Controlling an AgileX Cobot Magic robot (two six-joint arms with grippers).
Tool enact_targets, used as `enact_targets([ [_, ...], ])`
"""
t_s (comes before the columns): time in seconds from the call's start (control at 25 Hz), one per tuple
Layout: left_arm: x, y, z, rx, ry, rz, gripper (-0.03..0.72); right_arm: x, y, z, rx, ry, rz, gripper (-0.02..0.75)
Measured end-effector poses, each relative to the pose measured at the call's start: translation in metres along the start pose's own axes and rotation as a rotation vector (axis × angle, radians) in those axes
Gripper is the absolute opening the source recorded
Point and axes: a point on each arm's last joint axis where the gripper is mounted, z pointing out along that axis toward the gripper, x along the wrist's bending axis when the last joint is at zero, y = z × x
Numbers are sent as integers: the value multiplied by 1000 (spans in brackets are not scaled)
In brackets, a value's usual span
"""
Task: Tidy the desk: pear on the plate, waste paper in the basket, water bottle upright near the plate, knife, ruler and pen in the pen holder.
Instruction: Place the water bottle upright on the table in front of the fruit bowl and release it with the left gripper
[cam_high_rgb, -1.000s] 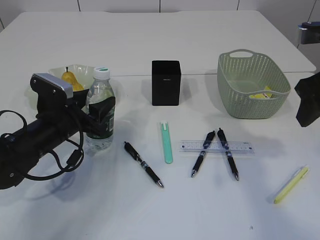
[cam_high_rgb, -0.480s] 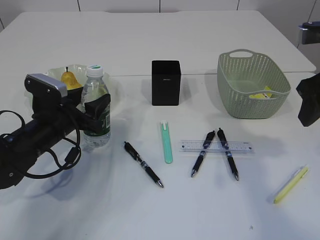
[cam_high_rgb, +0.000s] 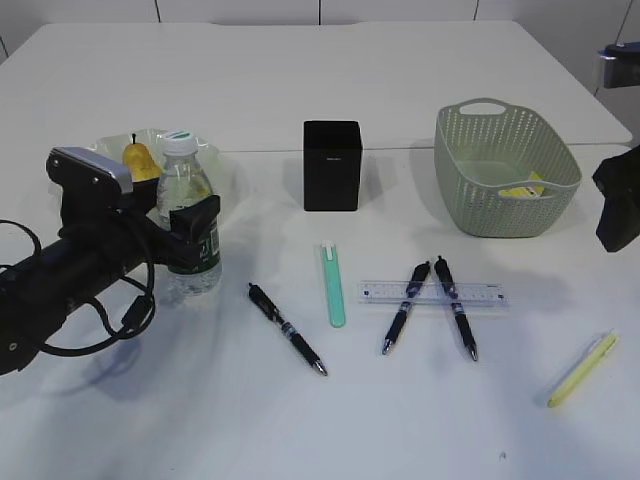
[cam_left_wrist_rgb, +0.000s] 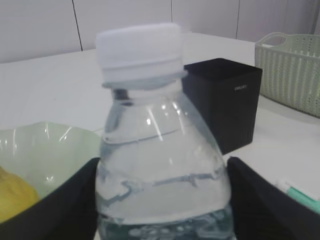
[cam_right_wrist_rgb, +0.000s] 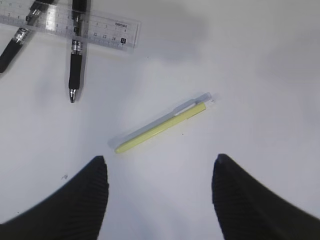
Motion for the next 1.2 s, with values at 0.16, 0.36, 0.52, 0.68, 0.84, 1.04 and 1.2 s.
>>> enact_targets([
  [0.16, -2, 3, -2, 34, -25, 14, 529, 0, 0, 0, 0, 0, 0, 477],
  [0.36, -2, 11, -3, 45, -28, 27, 532, 0, 0, 0, 0, 0, 0, 477],
  [0.52, -2, 23, -5, 15, -28, 35, 538, 0, -1, 0, 6, 0, 0, 477],
  [0.68, -2, 39, -6, -31, -33, 49, 540, 0, -1, 0, 10, 1, 0, 477],
  [0.84, -2, 60, -10, -90, -29, 64, 540, 0, -1, 0, 10, 1, 0, 477],
  [1.04, -2, 82, -15, -153, -25, 78, 541, 0, -1, 0, 10, 1, 0, 477],
  [1.2, -1, 95, -19, -190, -19, 89, 541, 0, -1, 0, 10, 1, 0, 477],
])
